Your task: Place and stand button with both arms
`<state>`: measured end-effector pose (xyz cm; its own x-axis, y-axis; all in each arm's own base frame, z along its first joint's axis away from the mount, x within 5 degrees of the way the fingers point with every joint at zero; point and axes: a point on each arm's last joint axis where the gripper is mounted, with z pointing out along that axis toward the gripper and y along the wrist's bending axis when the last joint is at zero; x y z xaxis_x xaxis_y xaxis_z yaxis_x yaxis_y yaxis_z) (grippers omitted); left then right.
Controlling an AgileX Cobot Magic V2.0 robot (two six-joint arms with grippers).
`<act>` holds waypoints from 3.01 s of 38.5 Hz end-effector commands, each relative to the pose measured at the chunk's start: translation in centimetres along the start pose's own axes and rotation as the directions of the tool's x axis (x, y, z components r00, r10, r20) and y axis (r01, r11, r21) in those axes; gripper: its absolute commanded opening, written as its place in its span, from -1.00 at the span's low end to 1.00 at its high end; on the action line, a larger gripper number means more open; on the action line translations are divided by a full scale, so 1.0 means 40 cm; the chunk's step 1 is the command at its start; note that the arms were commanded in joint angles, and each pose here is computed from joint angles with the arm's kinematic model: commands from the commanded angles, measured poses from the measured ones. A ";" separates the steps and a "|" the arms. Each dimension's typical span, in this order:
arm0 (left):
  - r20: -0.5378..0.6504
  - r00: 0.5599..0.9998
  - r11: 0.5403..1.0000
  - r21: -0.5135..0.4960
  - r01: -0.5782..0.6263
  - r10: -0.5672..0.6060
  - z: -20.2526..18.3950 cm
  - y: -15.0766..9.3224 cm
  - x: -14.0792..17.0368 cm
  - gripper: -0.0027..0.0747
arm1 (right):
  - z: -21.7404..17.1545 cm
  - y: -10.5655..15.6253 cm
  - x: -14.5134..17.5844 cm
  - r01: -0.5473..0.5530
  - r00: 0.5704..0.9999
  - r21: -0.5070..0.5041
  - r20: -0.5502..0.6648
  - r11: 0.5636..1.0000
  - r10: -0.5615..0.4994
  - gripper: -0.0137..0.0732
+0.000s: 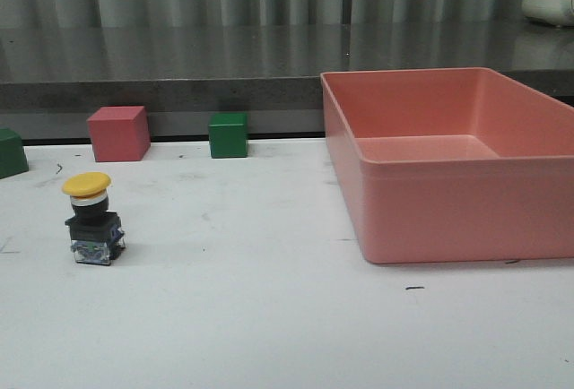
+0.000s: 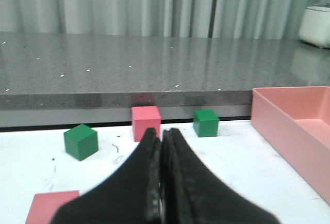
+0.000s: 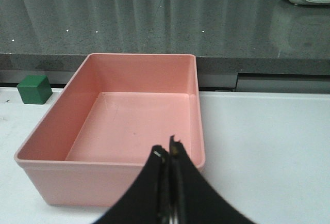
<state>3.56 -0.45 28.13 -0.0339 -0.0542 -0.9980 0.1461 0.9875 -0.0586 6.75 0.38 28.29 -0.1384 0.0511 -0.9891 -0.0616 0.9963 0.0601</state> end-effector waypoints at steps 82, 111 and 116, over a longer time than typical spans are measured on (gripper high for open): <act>0.004 0.998 0.972 -0.226 0.063 -0.063 0.048 0.041 0.208 -0.98 | 0.002 -0.009 0.154 0.052 0.971 0.013 0.235 0.999 -0.054 -0.85; 0.004 0.998 0.972 -0.226 0.063 -0.063 0.048 0.041 0.208 -0.98 | -0.001 -0.013 0.220 0.035 0.994 0.014 0.100 0.999 -0.036 -0.85; 0.004 0.998 0.972 -0.226 0.063 -0.063 0.048 0.041 0.208 -0.98 | -0.001 -0.013 0.220 0.035 0.994 0.014 0.100 0.999 -0.036 -0.85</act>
<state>5.51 0.44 19.17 -0.1314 -0.1035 -0.9859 -0.0929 0.9914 -0.0917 5.59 0.34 18.69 -0.1296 0.0211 -0.9913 -0.0562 0.9980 0.0286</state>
